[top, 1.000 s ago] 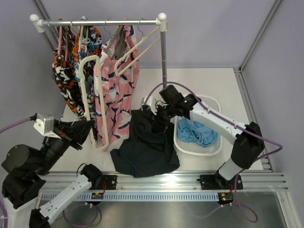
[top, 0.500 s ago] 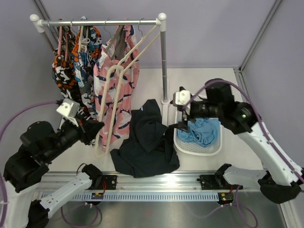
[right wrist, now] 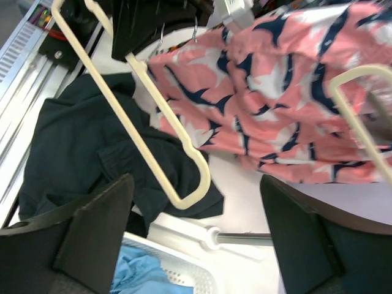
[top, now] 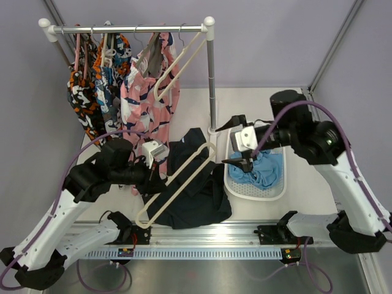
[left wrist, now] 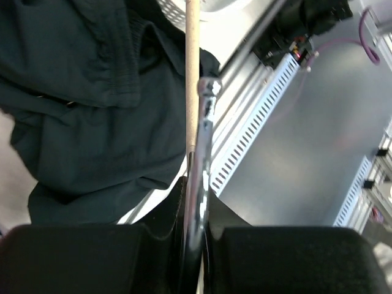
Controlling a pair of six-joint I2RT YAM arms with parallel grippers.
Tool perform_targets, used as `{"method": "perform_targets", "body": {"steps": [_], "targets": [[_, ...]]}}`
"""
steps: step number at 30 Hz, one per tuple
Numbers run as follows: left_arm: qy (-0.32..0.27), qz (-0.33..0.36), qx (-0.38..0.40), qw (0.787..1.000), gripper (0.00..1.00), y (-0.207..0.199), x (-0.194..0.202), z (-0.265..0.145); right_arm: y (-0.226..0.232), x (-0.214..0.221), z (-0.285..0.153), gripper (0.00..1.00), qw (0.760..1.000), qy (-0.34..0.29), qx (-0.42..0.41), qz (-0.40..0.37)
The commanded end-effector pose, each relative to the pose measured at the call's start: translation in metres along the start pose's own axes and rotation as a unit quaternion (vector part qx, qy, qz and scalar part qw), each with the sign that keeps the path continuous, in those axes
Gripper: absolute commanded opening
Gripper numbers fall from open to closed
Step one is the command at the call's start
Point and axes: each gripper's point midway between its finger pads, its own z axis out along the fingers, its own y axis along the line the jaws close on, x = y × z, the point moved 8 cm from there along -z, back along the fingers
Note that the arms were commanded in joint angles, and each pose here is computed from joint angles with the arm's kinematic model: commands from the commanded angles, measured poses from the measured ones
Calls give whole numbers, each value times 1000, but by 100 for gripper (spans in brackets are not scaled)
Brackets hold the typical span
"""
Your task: Remove the shorts from the hanger
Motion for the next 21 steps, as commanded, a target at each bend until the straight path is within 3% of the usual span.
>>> {"method": "perform_targets", "body": {"steps": [1,3,11,17,21], "targets": [[-2,48,69,996,0,-17,-10,-1,-2,24,23,87,997,25,-61,45],[1,57,68,996,0,-20,-13,-1,-5,31,32,81,995,35,-65,62],[27,93,62,993,0,-32,-15,3,-11,52,51,74,987,68,-91,117],[30,98,15,995,0,-25,-15,2,3,57,50,54,975,86,-131,158],[45,95,-24,994,0,-17,-15,3,4,41,42,56,974,66,-125,178]]}}
